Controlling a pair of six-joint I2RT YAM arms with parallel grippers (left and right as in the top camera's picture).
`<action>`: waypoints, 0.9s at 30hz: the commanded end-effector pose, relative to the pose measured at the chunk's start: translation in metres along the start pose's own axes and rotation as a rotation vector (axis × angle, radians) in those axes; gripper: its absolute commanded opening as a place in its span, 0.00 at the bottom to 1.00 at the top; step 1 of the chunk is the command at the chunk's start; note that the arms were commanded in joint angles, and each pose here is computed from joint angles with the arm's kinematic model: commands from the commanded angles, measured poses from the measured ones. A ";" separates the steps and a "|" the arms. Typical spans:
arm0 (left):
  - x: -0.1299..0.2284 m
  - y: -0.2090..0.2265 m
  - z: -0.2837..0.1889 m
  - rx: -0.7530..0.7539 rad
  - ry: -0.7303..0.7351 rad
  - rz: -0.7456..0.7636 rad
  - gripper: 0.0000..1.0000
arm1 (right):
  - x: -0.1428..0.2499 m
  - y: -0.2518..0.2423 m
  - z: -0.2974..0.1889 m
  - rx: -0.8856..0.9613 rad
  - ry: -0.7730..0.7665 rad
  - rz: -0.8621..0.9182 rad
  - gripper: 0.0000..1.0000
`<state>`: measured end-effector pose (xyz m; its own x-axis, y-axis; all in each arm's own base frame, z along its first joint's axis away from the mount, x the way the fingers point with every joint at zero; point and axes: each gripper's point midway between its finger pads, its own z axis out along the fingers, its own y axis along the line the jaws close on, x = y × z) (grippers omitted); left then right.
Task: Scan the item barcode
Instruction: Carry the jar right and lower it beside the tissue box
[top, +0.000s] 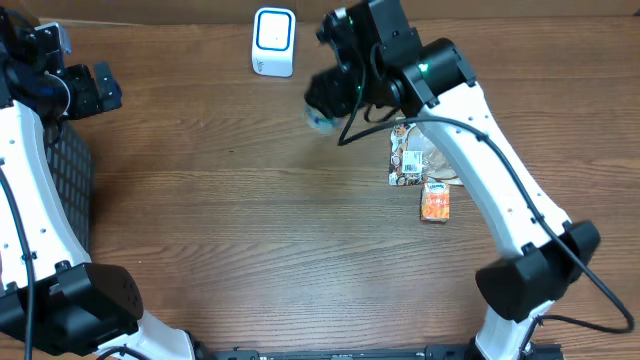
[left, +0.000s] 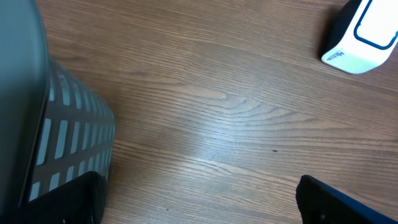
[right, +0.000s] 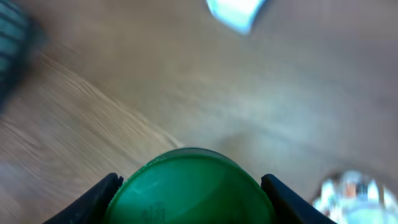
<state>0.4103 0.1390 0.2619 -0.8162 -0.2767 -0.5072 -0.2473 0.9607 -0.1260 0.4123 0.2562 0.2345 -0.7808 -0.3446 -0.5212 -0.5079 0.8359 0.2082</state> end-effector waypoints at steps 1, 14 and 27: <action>-0.002 -0.003 0.002 0.004 -0.002 0.033 1.00 | 0.038 -0.033 0.036 0.085 0.146 0.059 0.28; -0.002 -0.003 0.002 0.004 -0.002 0.033 1.00 | 0.160 -0.129 0.079 0.346 0.493 0.243 0.31; -0.002 -0.003 0.002 0.004 -0.002 0.033 1.00 | 0.172 -0.150 0.055 0.334 0.542 0.342 0.72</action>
<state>0.4104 0.1390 0.2620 -0.8161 -0.2766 -0.5075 -0.2473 0.9607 -0.1259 0.3689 0.0923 0.0566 -0.9885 -0.1339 0.0701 -0.1367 0.9899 -0.0375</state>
